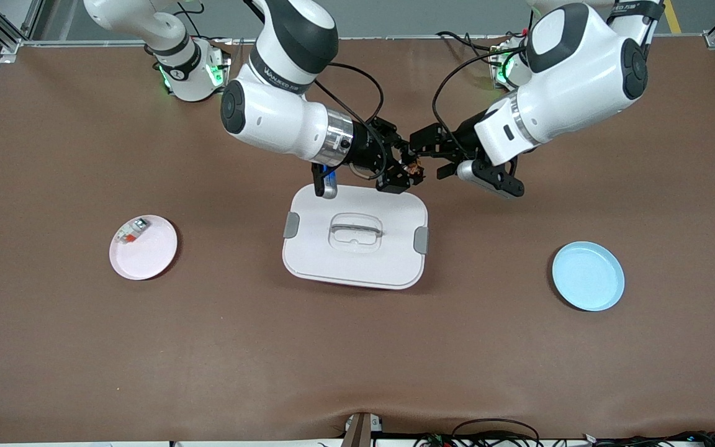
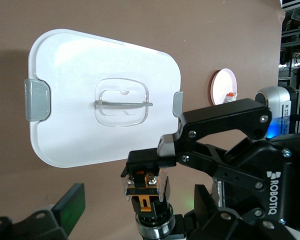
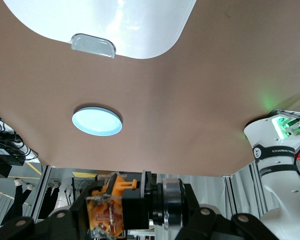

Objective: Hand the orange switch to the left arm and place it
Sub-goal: 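Reach the left gripper toward the switch held by the right gripper, then close the left gripper on the switch beside the right gripper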

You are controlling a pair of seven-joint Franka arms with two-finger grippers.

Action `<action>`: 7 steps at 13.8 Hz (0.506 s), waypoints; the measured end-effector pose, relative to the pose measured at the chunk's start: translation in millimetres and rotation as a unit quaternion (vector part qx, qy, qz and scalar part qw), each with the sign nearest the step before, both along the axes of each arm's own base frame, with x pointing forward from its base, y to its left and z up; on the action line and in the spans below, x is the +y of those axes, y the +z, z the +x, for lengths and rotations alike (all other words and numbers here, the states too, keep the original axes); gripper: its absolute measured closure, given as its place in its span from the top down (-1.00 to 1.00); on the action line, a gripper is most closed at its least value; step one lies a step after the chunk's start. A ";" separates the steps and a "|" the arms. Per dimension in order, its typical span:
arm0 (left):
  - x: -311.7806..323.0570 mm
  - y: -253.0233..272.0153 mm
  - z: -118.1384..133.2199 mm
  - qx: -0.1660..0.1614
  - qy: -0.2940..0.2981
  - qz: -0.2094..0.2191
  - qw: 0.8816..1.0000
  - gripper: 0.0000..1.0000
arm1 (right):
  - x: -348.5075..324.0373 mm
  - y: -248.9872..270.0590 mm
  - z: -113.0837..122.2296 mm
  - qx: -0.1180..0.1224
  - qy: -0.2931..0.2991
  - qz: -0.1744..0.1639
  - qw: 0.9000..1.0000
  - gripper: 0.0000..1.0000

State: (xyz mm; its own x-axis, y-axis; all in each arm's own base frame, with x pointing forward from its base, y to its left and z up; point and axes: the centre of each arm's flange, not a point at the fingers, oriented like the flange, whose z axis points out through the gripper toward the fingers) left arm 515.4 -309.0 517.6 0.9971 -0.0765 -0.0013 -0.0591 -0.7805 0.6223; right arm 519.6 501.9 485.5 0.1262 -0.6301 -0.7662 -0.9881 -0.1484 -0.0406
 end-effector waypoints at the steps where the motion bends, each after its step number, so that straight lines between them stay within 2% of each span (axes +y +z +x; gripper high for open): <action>1: -1.3 -0.7 -0.9 0.000 -0.001 0.000 1.000 0.92 | 0.1 -0.8 0.1 0.000 0.000 0.000 1.000 0.45; 4: -5.1 -5.2 -2.3 -0.007 0.006 -0.001 1.000 0.74 | 0.3 -2.3 0.4 0.001 0.000 -0.001 1.000 0.45; 7: -10.8 -9.4 -4.9 -0.013 0.010 -0.003 1.000 0.65 | 0.3 -2.4 0.4 0.001 0.000 -0.001 1.000 0.45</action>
State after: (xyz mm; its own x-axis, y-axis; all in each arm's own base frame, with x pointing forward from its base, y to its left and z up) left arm 510.4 -319.8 508.2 0.9981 -0.0566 0.0253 -0.0600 -0.7777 0.6258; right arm 520.0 502.2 483.0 0.1240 -0.6318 -0.7651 -0.9882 -0.1483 -0.0377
